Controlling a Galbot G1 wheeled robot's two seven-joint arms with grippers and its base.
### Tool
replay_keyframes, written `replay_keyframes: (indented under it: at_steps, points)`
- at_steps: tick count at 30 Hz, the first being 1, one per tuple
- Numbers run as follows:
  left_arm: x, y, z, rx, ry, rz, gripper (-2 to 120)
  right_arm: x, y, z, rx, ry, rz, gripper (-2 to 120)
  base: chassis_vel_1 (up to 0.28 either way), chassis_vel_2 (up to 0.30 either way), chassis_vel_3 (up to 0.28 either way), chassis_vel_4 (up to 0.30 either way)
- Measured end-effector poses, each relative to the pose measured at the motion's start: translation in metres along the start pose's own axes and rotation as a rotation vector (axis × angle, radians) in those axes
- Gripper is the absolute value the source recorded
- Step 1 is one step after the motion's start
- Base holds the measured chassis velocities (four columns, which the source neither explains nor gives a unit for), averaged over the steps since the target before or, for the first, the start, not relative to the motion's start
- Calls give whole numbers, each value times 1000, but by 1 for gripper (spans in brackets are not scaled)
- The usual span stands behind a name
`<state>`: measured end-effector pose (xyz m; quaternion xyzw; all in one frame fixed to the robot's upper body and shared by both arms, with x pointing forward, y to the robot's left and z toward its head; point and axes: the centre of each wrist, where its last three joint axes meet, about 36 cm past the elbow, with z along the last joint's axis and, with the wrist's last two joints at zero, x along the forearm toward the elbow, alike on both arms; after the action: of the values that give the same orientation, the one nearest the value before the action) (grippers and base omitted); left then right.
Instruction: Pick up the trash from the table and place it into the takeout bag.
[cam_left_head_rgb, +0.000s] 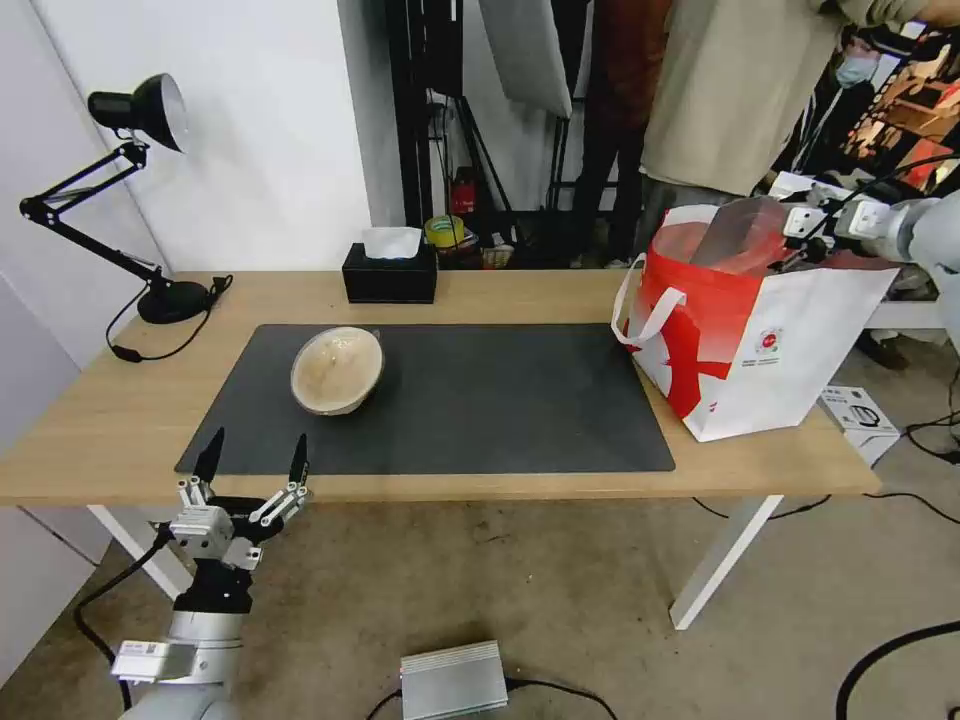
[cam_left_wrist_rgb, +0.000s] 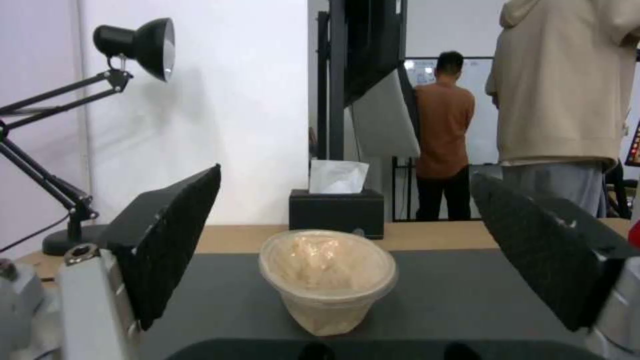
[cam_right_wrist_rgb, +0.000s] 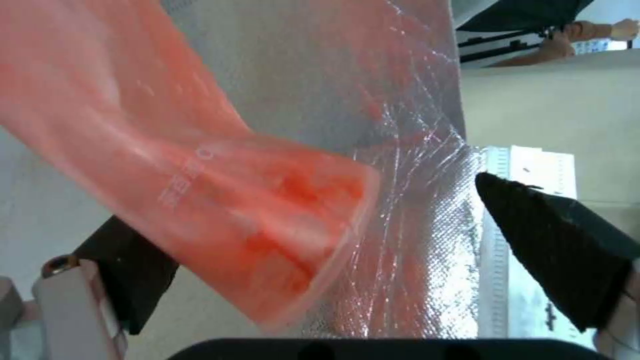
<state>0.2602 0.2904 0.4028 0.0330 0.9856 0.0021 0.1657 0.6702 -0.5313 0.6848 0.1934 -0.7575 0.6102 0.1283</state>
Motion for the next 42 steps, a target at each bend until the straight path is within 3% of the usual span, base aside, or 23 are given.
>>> replay_keyframes:
  at_steps: [9, 17, 23, 42]
  points:
    - [0, 0, -1, 0, -2, 1, 100, 5, -6, -9, -29, -57, 14, 100, 0, 0, 0, 0]
    - [-1, -1, -2, -1, -5, 3, 100, 14, -12, -23, -129, -142, 8, 100, 0, 0, 0, 0]
    - [-1, -1, -3, -4, -4, 9, 100, 26, -22, -36, -129, -179, 10, 100, 0, 0, 0, 0]
    - [-2, 3, 0, -11, 8, 22, 100, 47, -36, -29, -103, -151, 44, 100, 0, 0, 0, 0]
